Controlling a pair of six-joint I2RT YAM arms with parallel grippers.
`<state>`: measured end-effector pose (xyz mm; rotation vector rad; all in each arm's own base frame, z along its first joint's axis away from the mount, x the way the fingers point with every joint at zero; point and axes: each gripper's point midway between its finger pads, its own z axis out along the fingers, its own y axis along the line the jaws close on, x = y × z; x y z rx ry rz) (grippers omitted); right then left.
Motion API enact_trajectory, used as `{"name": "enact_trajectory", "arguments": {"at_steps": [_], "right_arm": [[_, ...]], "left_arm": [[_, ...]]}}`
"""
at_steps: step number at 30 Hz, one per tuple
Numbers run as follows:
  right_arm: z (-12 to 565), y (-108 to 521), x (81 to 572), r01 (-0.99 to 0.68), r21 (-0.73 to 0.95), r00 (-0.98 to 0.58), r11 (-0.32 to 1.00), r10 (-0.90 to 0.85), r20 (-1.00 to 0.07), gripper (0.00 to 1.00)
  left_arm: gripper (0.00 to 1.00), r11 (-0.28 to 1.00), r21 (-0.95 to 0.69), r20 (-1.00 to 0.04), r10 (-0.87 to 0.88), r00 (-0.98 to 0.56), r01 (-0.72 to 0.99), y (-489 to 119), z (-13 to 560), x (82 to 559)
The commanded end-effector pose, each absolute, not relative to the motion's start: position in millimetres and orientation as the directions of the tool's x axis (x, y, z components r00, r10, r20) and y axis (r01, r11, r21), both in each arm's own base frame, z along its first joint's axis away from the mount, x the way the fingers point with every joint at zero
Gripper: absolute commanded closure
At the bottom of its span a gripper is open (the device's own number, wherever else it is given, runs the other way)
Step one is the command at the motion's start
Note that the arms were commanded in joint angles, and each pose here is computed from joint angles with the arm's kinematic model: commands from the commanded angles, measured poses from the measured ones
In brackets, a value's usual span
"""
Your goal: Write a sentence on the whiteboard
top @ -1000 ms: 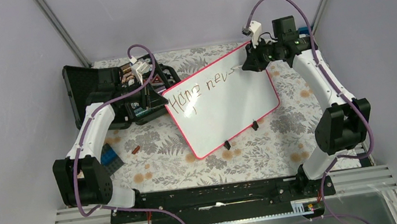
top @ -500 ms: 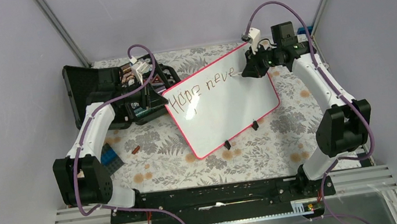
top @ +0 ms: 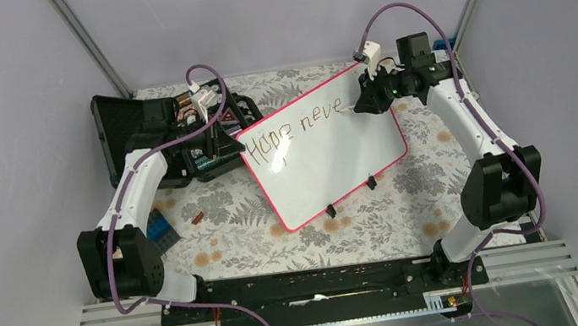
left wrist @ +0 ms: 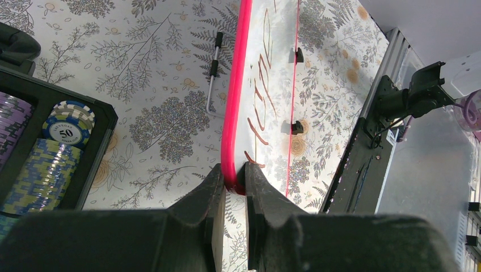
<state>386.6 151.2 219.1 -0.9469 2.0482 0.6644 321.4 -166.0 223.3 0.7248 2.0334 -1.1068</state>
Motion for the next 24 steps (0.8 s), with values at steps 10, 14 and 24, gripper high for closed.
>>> {"name": "enact_trajectory", "arguments": {"at_steps": [10, 14, 24], "right_arm": [[249, 139, 380, -0.807, 0.074, -0.361, 0.585, -0.391, -0.847, 1.00], [266, 136, 381, -0.800, 0.074, -0.343, 0.595, -0.353, -0.870, 1.00], [268, 128, 403, -0.777, 0.086, -0.361, 0.624, -0.330, -0.872, 1.00]], "left_arm": [[1.00, 0.464, -0.380, -0.843, 0.183, -0.506, 0.800, -172, 232, 330], [1.00, 0.464, -0.381, -0.842, 0.184, -0.508, 0.800, -172, 230, 330], [1.00, 0.463, -0.376, -0.844, 0.186, -0.503, 0.802, -172, 231, 329]]}}
